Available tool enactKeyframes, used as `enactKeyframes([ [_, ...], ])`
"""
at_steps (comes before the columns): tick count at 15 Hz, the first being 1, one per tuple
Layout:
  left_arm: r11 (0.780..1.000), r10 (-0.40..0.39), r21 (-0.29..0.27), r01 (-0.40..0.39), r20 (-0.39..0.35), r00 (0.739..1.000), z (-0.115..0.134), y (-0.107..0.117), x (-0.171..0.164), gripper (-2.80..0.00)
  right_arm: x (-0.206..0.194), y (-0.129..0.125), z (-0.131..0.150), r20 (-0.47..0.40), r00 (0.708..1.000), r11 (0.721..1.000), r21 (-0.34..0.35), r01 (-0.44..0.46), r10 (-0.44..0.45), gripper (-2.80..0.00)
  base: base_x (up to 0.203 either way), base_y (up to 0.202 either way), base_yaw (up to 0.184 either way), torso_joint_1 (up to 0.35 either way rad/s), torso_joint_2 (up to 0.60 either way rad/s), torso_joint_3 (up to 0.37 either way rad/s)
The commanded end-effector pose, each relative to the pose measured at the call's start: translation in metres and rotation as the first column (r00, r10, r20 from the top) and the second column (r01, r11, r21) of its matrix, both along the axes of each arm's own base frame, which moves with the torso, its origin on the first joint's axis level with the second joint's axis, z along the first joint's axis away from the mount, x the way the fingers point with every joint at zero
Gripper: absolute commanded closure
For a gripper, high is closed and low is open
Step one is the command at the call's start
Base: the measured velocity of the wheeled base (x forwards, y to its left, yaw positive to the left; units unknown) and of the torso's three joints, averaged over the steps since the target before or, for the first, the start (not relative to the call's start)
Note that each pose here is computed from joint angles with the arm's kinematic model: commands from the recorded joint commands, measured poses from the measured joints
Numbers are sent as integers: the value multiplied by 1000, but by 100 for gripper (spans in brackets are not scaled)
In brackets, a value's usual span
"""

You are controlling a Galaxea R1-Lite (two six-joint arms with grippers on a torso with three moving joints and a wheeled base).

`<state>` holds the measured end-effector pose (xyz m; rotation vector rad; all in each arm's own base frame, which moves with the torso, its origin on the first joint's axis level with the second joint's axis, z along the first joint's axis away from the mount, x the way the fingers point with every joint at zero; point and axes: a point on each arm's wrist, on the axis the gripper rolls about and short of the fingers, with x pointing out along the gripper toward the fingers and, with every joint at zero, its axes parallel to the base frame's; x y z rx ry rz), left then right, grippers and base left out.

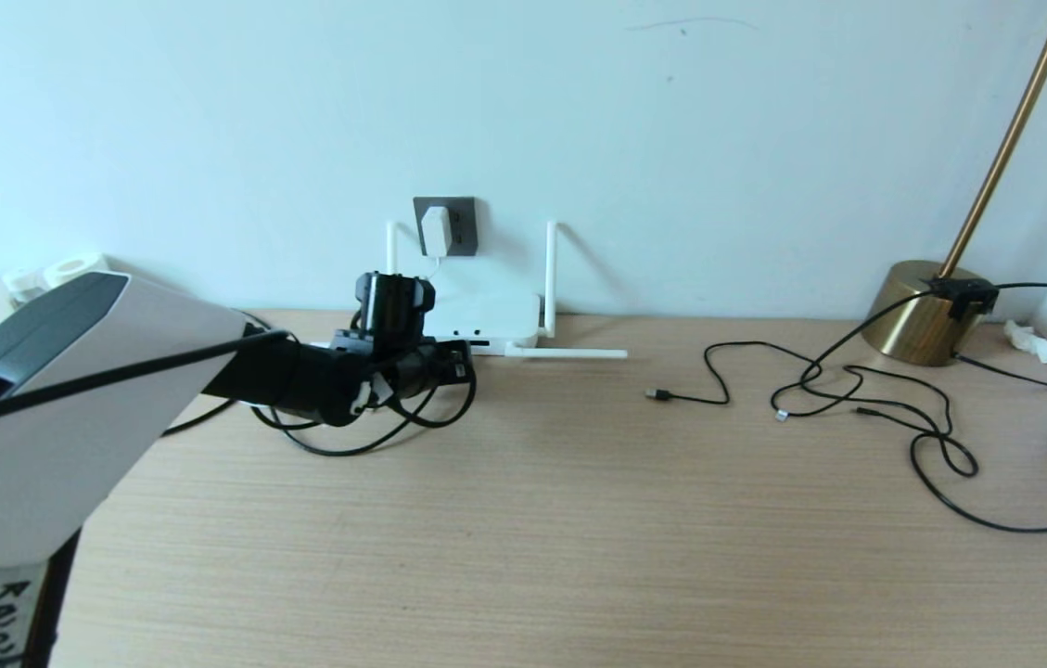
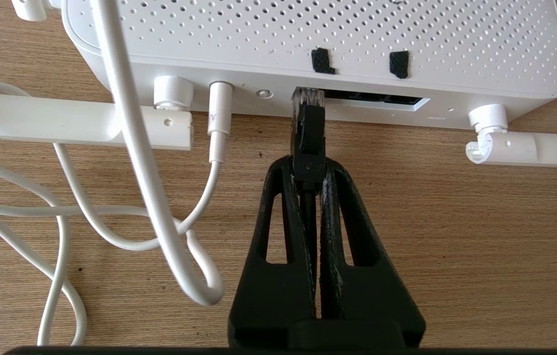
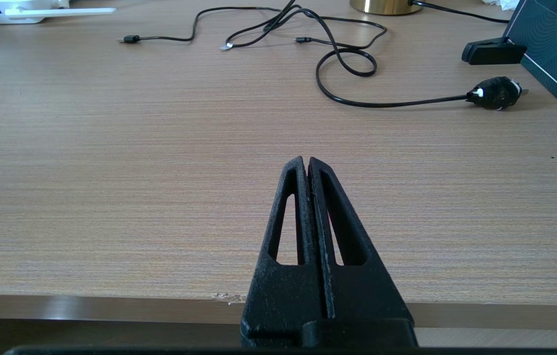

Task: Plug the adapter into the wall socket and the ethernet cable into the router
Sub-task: Plug cable into router interface

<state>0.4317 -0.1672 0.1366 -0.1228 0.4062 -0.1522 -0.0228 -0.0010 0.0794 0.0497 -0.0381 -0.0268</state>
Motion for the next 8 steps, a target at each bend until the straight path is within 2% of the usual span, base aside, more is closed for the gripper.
enactKeyframes([
  [1, 1000, -2, 2, 2, -7, 1000, -5, -3, 1, 0, 1, 0, -3, -11, 1000, 1000, 0, 0, 0, 0, 0, 0, 0, 0, 0, 0],
  [4, 1000, -5, 6, 5, -18, 1000, -11, -5, 3, 0, 1, 0, -3, -11, 1000, 1000, 0, 0, 0, 0, 0, 0, 0, 0, 0, 0],
  [8, 1000, -16, 2, 16, -2, 1000, -3, -10, -1, 0, 1, 0, -3, -11, 1000, 1000, 0, 0, 0, 0, 0, 0, 0, 0, 0, 0],
])
